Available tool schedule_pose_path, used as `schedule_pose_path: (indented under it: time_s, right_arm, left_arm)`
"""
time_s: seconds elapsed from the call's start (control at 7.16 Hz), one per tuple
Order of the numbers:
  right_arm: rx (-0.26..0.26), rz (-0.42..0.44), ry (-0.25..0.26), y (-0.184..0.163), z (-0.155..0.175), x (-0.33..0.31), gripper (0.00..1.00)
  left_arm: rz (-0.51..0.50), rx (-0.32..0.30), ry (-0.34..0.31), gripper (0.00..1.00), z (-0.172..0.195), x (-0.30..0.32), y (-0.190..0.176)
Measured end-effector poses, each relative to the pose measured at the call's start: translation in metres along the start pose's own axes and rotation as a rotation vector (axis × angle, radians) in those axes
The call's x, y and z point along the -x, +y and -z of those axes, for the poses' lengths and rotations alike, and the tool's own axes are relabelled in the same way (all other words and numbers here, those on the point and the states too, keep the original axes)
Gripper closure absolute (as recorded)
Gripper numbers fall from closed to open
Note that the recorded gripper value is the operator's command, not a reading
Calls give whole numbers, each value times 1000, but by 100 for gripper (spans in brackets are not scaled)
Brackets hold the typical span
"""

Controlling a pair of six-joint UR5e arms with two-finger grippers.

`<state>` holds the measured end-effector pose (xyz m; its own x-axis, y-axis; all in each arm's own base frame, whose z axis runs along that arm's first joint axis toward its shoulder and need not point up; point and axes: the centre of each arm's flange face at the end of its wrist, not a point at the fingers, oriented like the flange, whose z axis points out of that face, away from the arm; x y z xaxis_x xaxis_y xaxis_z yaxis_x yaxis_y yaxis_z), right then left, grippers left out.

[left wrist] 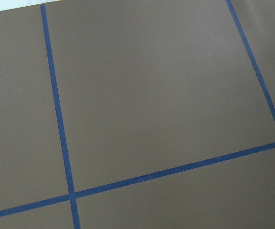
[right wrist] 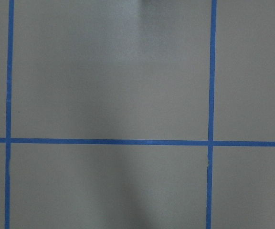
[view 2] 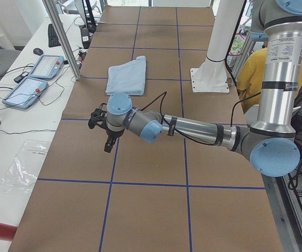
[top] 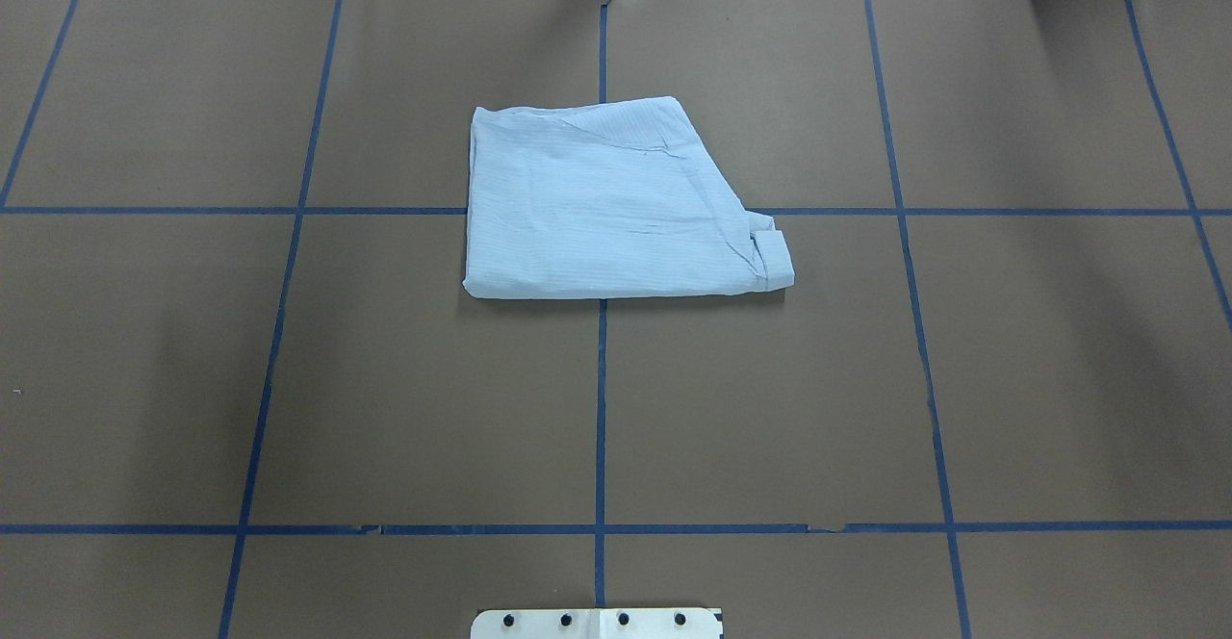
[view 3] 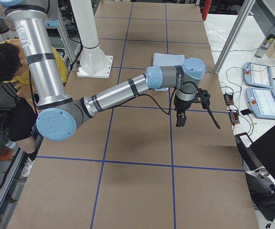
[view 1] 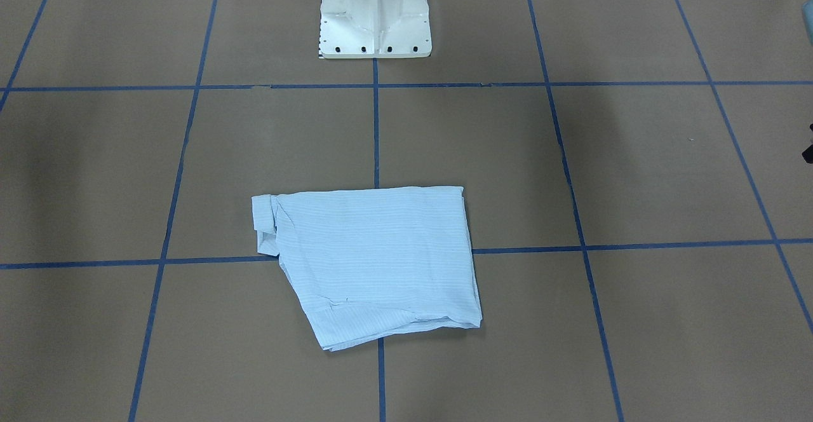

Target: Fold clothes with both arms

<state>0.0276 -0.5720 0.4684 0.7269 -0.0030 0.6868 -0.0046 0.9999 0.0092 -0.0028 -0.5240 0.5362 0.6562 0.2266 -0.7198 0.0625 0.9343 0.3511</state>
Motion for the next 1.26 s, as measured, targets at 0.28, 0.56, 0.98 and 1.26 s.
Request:
schedule_pose_path:
  time_s: [0.28,0.56,0.98,1.26]
  right_arm:
    - [1,2,1,0,-2,2,0]
    - [16,12,5,0,-12,5,0]
    - [63,44,32,43,-78,-62,0]
    - [49,74,20,68,-109,-94,0]
  left_arm:
    - [4,0,-5,0,1,4,4]
    - [13,6,-9,0,-1,9,10]
    - [-44,29,-17,0,-8,25,24]
    - [-66,34,-28,0,-5,43,31]
